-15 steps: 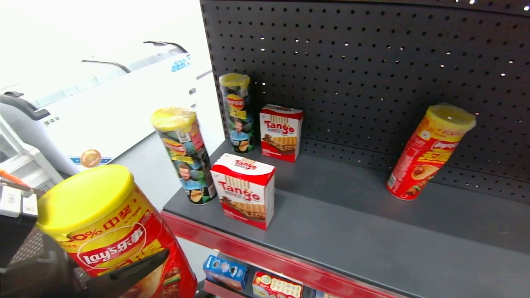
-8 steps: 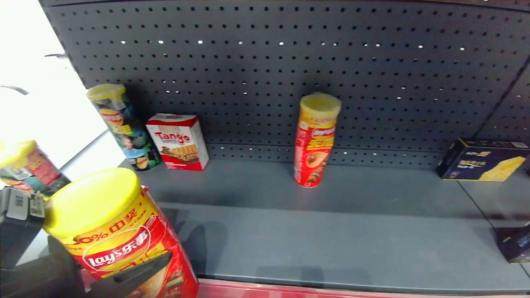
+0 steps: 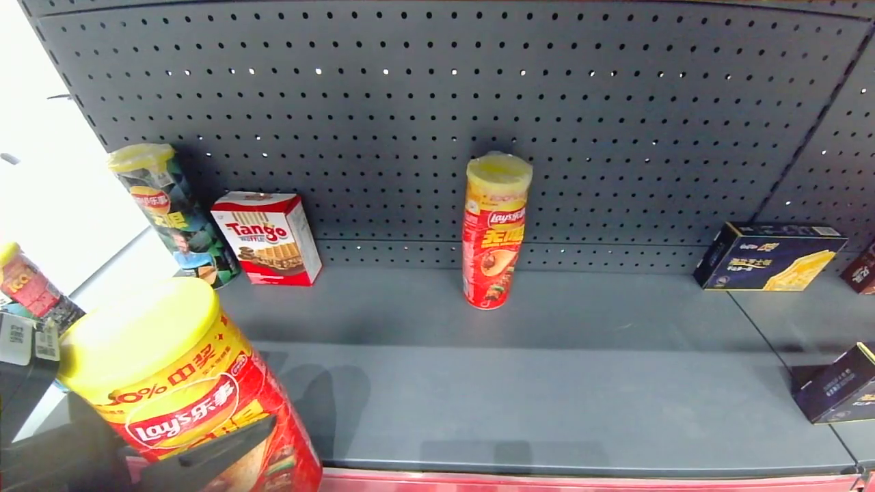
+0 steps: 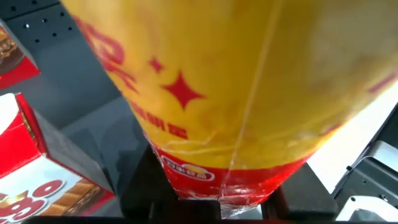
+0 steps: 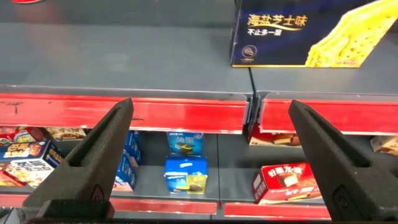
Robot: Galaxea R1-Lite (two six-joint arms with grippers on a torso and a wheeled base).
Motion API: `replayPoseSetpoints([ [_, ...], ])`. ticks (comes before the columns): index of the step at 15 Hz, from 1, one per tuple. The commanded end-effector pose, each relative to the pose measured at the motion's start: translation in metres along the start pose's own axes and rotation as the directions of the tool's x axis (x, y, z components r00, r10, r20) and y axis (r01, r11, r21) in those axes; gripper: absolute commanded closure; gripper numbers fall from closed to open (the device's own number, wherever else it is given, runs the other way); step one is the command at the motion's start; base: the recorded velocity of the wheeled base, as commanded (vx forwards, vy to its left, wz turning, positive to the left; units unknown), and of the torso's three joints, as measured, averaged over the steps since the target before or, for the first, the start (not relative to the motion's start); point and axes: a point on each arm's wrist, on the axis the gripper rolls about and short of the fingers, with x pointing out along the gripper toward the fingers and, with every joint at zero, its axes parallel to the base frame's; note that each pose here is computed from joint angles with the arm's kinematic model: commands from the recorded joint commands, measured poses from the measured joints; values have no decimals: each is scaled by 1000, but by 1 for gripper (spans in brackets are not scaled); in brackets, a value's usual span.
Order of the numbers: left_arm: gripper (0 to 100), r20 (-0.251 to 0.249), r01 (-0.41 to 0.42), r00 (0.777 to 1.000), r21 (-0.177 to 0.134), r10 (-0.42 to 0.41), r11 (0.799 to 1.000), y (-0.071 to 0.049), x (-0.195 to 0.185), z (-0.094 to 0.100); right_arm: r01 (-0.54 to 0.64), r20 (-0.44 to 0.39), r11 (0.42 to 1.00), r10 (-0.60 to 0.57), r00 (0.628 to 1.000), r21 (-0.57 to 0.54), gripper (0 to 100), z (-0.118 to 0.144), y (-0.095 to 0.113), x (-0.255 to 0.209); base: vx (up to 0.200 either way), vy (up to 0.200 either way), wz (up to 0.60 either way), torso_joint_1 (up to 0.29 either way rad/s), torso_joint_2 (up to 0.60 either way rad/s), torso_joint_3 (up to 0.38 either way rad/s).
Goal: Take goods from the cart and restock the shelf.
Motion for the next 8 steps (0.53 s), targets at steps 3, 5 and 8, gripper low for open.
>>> replayPoseSetpoints([
  [3,100,19,0,1000,7,0,1000,-1,-2,3,-3,0,1000,3,1000,0,0,0,0,0,0,0,0,0,0,0],
  [5,100,29,4,1000,18,-4,1000,-1,-2,5,-2,0,1000,2,1000,-2,0,0,0,0,0,0,0,0,0,0],
  [8,100,18,6,1000,27,-6,1000,-1,-2,3,-2,0,1000,2,1000,0,0,0,0,0,0,0,0,0,0,0],
])
